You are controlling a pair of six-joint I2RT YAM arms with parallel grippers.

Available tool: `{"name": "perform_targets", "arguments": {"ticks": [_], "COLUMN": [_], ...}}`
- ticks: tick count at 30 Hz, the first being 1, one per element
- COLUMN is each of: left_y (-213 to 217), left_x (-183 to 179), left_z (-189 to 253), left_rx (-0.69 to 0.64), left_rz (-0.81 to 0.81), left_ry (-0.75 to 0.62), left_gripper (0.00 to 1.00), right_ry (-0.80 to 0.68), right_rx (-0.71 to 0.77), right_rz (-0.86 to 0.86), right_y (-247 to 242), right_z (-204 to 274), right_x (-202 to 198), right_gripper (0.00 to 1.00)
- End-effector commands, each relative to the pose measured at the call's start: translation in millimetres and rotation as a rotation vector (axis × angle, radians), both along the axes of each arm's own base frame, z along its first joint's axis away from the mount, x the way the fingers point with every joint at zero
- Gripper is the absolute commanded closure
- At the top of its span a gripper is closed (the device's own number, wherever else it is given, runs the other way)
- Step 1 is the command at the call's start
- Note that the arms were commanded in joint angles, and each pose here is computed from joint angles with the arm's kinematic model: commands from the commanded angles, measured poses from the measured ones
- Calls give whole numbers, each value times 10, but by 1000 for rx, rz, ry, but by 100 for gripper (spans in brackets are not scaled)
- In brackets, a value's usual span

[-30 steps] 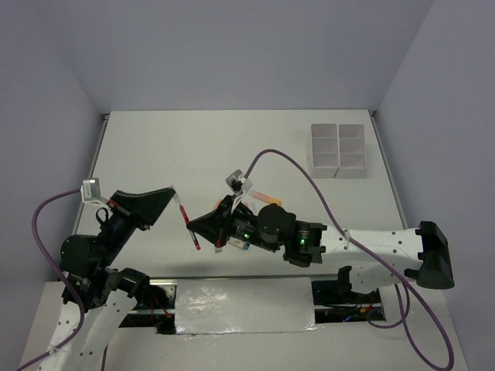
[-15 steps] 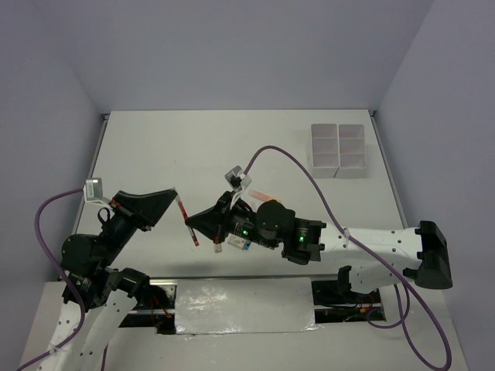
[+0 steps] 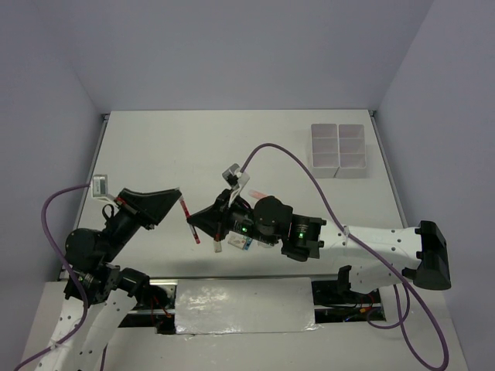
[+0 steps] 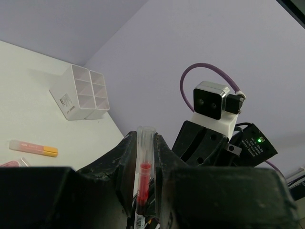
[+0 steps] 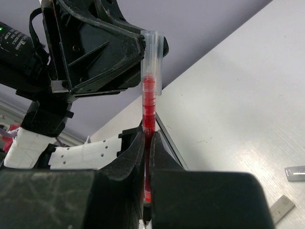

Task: Sort the stationery into containers
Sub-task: Close the pen cap on the pen.

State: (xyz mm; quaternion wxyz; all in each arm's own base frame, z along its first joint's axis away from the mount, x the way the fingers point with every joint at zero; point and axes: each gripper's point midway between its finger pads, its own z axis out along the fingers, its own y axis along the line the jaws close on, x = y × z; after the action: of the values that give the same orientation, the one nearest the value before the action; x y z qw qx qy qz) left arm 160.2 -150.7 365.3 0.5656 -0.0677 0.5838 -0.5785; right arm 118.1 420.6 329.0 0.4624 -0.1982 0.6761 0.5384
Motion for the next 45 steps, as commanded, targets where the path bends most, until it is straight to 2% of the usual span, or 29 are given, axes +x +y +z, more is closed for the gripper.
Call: {"name": "perform_targets", "arguments": {"ticks": [1, 9, 22, 45], "left_y": [-77, -108, -92, -85], "left_x": [-120, -108, -118, -161], "left_z": [69, 49, -57, -129], "left_rx": [13, 40, 23, 1], "left_rz": [-69, -83, -78, -88], "left_ry": [-46, -35, -22, -19], "left_gripper": [100, 100, 100, 100], "right_ry": [-80, -151, -165, -211], "right_rx": [94, 82, 198, 249], "right_rz": [-6, -4, 1, -36], "right_y": [-27, -26, -12, -14], "right_z": [380, 482, 709, 1049], "right_x": [63, 113, 181, 337], "right_gripper": [100, 100, 100, 100]}}
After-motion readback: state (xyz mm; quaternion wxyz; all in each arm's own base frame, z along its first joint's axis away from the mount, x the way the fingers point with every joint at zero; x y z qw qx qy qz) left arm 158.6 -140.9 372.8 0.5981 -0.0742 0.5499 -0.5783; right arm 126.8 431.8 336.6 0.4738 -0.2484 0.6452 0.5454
